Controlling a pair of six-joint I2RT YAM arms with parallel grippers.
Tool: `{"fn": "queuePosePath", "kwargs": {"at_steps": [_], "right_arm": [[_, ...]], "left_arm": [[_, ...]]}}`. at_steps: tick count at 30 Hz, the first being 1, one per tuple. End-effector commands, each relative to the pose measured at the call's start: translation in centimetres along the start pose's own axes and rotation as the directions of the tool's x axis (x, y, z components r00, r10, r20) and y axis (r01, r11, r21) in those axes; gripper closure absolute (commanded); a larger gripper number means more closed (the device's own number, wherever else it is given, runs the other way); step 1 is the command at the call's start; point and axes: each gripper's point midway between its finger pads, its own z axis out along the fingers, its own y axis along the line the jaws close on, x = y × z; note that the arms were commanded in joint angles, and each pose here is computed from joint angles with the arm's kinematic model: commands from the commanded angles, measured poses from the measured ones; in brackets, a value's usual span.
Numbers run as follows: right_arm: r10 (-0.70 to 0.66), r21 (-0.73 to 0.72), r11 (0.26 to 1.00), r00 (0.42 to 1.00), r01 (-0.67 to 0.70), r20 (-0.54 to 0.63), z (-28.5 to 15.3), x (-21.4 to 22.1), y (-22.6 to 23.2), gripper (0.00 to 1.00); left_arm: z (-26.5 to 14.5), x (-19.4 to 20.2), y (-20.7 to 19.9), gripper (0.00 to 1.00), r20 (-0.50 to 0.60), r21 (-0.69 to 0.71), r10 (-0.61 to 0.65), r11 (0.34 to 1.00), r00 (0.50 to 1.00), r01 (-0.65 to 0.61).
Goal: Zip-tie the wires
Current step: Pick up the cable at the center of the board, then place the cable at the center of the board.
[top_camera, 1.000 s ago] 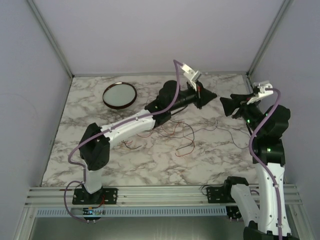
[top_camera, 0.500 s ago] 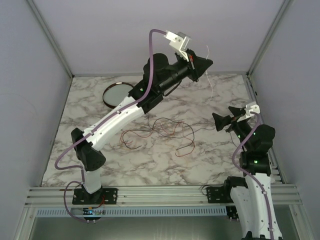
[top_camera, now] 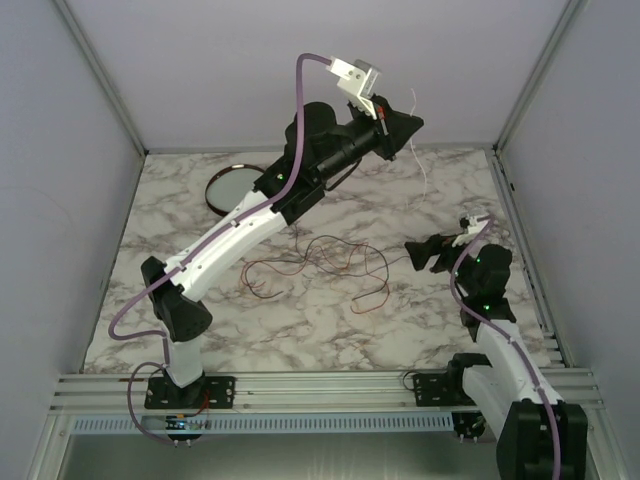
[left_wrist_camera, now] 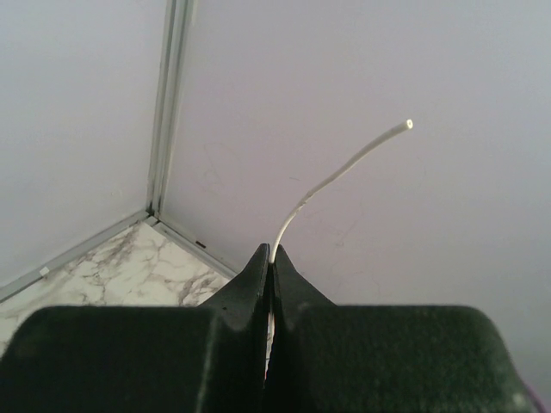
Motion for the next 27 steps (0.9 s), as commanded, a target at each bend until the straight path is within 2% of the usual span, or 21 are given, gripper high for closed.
{"fn": "queuePosePath", "kwargs": {"at_steps": [1,6,12,21,24,27], "right_arm": [[0.095,-0.043,0.995,0.991,-0.091,0.099,1.0,-0.6,1.1,0.20],[0.173,0.049,0.983,0.979,-0.179,0.106,2.8,0.7,-0.1,0.20],[0.236,0.083,0.966,0.965,-0.246,0.110,5.1,1.8,-0.2,0.20],[0.328,0.055,0.941,0.939,-0.334,0.100,8.6,3.3,1.0,0.22],[0.347,0.015,0.937,0.933,-0.350,0.093,10.4,3.3,1.8,0.27],[0.365,0.014,0.930,0.930,-0.366,0.050,12.0,4.2,2.2,0.43]], "left_arm": [[-0.1,-2.3,-0.7,1.00,0.049,0.007,-0.001,1.000,0.999,0.000],[-0.1,-2.4,-0.8,1.00,0.053,0.011,-0.002,1.000,0.999,0.002],[-0.1,-2.6,-0.8,1.00,0.056,0.008,0.000,1.000,0.998,0.000],[-0.3,-2.9,-0.8,1.00,0.057,0.003,0.007,1.000,0.998,-0.007],[-0.4,-3.1,-0.9,1.00,0.061,0.004,0.009,1.000,0.998,-0.009],[-0.4,-3.5,-1.0,1.00,0.069,0.004,0.007,1.000,0.998,-0.007]]}}
